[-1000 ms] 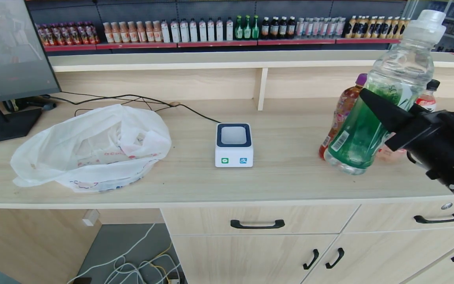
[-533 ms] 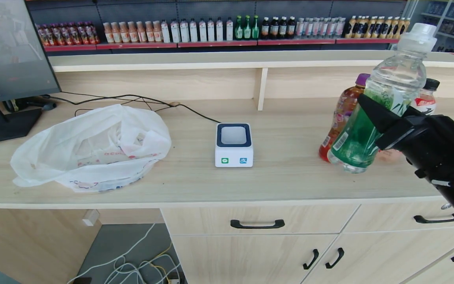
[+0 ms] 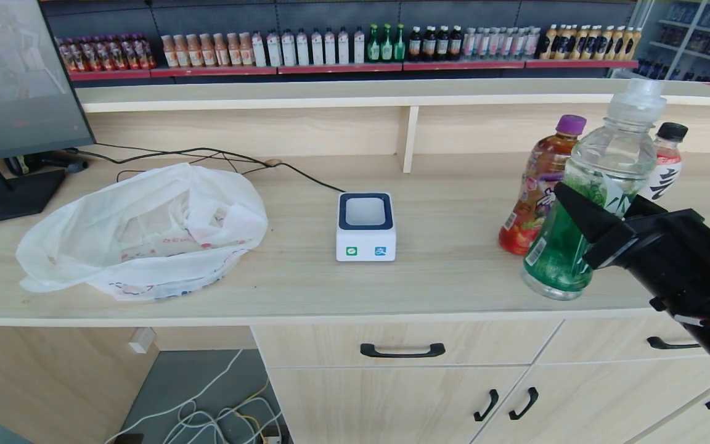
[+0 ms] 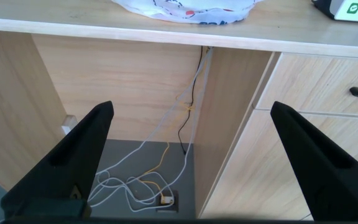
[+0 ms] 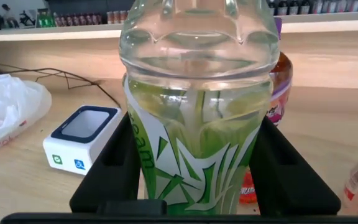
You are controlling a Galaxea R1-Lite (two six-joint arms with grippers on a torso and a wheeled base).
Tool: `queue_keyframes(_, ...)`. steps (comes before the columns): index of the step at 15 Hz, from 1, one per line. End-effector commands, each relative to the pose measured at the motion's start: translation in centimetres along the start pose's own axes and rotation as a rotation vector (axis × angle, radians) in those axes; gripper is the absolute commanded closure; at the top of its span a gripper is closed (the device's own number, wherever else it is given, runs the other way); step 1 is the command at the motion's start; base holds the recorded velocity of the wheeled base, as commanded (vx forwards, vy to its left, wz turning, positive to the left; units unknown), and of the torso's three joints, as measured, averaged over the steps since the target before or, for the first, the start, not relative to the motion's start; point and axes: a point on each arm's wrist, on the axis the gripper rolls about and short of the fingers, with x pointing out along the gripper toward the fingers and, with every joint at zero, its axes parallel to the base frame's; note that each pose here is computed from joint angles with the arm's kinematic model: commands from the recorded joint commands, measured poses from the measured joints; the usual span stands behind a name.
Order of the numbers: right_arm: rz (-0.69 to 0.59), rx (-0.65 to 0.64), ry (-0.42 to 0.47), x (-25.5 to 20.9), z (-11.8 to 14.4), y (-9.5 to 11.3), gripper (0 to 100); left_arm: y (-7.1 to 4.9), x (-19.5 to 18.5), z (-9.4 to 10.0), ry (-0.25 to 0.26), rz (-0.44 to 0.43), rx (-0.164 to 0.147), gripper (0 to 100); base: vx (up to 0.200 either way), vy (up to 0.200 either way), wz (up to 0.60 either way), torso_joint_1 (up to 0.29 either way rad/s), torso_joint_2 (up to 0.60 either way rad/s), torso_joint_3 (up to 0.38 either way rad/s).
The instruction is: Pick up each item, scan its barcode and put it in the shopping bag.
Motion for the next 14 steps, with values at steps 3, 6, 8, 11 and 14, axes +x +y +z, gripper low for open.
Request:
queue_keyframes(3,-0.105,-0.013,-0.036,2.4,0.0,0.1,100,0.0,0.0,0.0,0.000,-0.001,0.004,0,0.000,0.000,0.00,0.000,0.00,0.000)
queue_keyframes(6,-0.121,-0.031,-0.029,2.2,0.2,0.6,100,0.0,0.0,0.0,0.000,-0.001,0.003,0,0.000,0.000,0.00,0.000,0.00,0.000)
queue_keyframes(8,-0.114,-0.029,-0.038,2.2,0.4,0.6,100,0.0,0.0,0.0,0.000,-0.001,0.003,0,0.000,0.100,0.00,-0.001,0.00,0.001)
queue_keyframes(11,-0.088,-0.012,-0.061,2.1,1.0,0.5,100,0.0,0.0,0.0,0.000,-0.001,0.003,0,0.000,0.200,0.00,0.001,0.00,0.002)
queue_keyframes(14,-0.075,-0.005,-0.043,2.1,0.5,0.7,100,0.0,0.0,0.0,0.000,0.001,-0.005,0,0.000,0.200,0.00,0.006,0.00,-0.001)
